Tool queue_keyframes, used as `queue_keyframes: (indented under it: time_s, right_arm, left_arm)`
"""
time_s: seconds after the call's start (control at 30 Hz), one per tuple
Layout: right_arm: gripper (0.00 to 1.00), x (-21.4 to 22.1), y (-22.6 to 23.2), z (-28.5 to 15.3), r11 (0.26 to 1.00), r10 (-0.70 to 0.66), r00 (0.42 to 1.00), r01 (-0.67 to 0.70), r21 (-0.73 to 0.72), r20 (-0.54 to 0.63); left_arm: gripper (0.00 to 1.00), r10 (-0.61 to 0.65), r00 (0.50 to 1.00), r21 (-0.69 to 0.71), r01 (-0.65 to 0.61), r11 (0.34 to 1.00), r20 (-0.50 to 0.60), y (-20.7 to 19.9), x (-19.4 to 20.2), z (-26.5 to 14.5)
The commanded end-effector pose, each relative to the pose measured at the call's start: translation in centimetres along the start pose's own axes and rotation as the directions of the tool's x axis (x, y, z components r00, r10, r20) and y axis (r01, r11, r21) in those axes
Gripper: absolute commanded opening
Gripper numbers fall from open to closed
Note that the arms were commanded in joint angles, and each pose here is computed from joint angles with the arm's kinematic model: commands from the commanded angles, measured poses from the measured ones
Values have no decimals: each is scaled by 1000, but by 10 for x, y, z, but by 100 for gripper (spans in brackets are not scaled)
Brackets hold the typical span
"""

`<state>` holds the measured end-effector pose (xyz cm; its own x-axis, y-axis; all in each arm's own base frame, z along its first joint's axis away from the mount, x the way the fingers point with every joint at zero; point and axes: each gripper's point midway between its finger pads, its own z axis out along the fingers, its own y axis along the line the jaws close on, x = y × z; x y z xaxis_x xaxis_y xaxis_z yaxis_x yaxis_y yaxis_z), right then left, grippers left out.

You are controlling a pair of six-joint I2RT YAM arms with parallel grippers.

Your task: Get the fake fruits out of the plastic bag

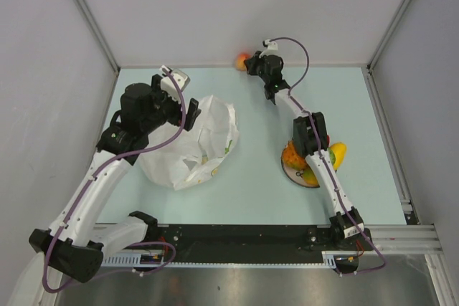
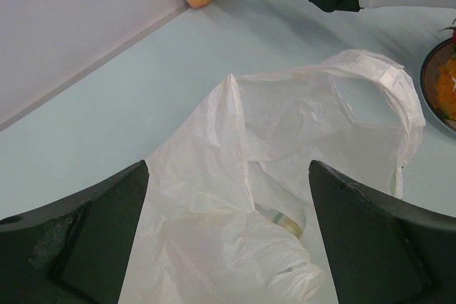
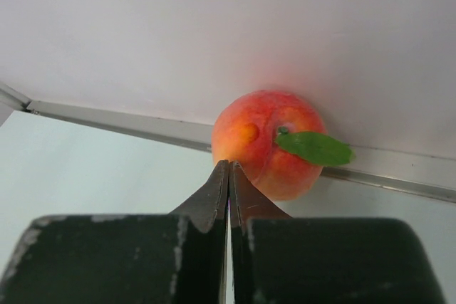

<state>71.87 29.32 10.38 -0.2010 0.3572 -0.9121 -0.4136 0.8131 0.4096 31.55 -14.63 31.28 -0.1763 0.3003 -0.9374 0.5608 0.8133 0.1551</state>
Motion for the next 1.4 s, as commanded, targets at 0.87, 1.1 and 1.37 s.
queue_keyframes:
  time_s: [0.87, 1.1, 1.37]
  right_arm:
    - [98, -21, -17, 1, 975, -67, 994, 48, 215, 82]
    - [85, -28, -15, 5, 978, -91, 988, 65, 196, 127]
    - [65, -24, -7, 6, 987, -91, 991, 76, 140, 101]
  left_arm:
    - [100, 52, 998, -29, -51, 998, 44, 1, 5, -23]
    - [100, 92, 995, -77, -89, 993, 42, 9, 10, -35]
    - [100, 142, 988, -132, -134, 982, 55, 16, 15, -50]
